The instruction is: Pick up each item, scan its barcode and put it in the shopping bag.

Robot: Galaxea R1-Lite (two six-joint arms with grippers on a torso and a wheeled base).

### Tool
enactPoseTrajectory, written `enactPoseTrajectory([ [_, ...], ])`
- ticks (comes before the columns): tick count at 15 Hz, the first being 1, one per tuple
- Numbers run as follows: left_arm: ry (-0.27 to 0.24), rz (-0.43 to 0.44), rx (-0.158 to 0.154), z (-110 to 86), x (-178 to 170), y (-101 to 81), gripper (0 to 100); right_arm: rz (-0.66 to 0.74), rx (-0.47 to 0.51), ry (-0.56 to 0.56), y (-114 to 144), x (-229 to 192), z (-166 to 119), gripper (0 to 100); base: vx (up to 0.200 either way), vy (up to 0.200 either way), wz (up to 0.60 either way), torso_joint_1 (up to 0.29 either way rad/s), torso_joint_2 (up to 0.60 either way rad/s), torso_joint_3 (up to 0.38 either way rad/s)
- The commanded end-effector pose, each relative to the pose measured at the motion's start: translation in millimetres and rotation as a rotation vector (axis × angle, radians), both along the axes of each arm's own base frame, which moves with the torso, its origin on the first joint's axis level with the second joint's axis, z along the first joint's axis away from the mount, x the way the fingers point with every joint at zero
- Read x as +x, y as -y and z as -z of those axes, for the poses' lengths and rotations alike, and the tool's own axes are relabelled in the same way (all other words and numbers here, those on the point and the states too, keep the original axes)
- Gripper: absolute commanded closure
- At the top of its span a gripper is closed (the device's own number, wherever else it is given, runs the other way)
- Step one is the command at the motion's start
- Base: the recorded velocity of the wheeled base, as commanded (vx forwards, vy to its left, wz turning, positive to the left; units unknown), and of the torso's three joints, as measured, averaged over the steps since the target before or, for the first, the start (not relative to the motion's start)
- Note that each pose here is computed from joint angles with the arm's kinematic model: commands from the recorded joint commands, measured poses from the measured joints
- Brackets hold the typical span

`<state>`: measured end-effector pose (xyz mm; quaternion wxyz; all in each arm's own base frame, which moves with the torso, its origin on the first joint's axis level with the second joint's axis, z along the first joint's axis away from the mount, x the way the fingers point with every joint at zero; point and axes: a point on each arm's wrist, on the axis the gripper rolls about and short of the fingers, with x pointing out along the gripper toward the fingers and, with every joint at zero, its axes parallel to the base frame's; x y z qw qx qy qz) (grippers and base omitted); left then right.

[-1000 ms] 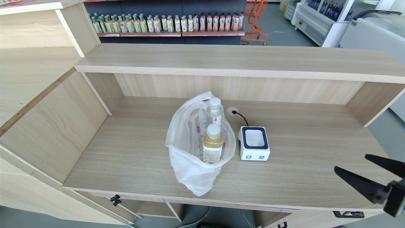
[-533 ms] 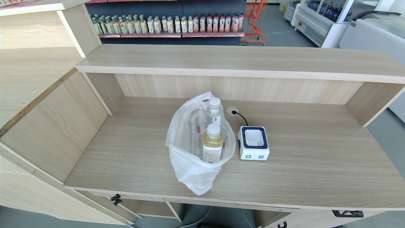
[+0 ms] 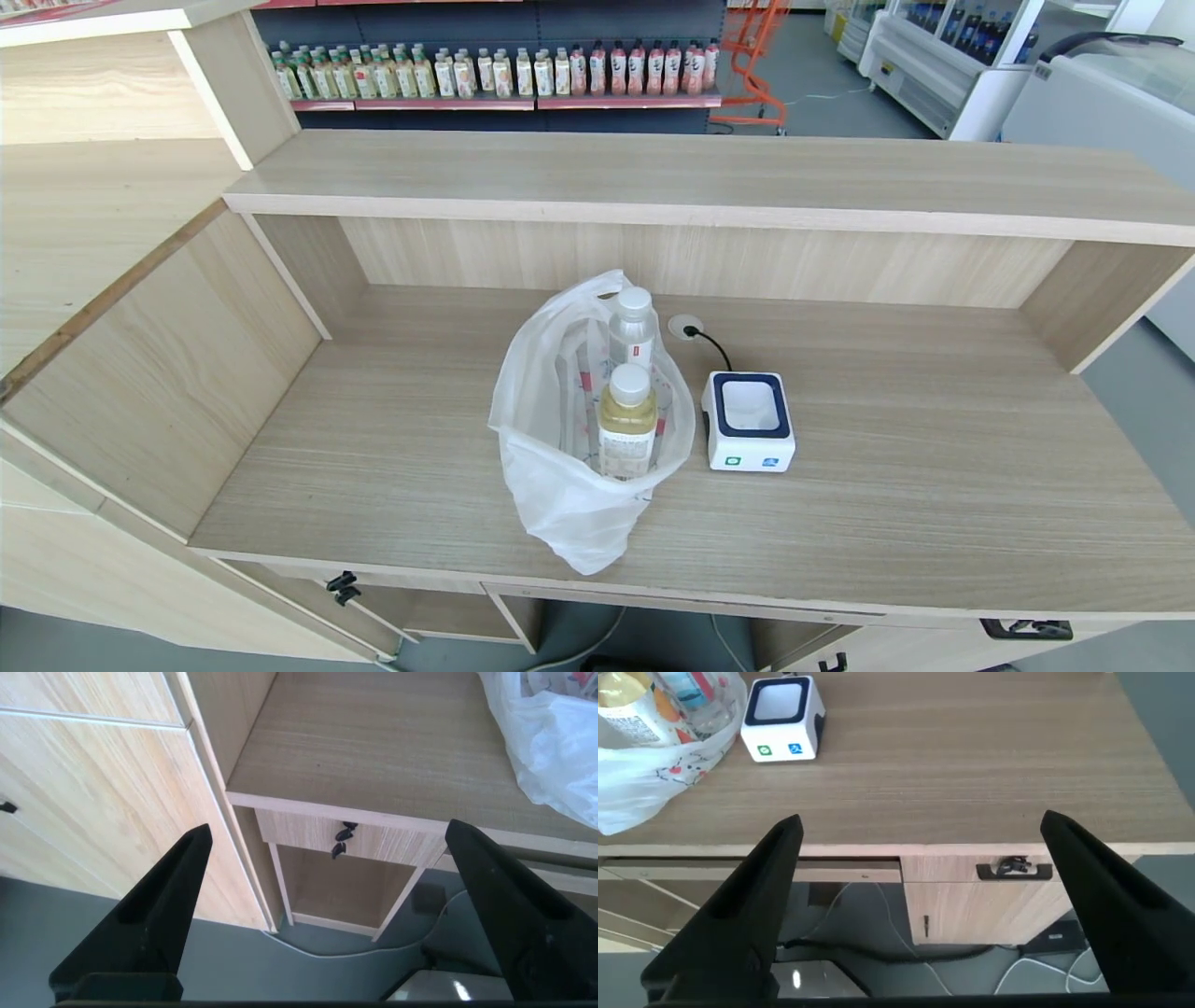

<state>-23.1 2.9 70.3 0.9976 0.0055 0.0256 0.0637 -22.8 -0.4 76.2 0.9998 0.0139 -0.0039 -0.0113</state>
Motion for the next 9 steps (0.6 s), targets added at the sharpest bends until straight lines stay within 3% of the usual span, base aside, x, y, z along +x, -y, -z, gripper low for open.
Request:
enactPoseTrajectory([
  [1, 0.0, -0.001, 0.0, 0.0, 0.0, 0.0, 0, 0.0, 0.001, 0.0, 0.0, 0.0, 0.0, 0, 0.0, 0.0, 0.0, 0.0, 0.0, 0.0],
  [5, -0.001, -0.001, 0.0, 0.0, 0.1, 0.0, 0, 0.0, -0.002, 0.0, 0.0, 0.0, 0.0, 0, 0.0, 0.0, 0.0, 0.0, 0.0, 0.0],
  [6, 0.0, -0.001, 0.0, 0.0, 0.0, 0.0, 0, 0.0, -0.002, 0.0, 0.0, 0.0, 0.0, 100, 0.0, 0.0, 0.0, 0.0, 0.0, 0.0],
  [9, -0.001, -0.001, 0.0, 0.0, 0.1, 0.0, 0, 0.002, 0.001, 0.0, 0.0, 0.0, 0.0, 100, 0.0, 0.0, 0.0, 0.0, 0.0, 0.0],
])
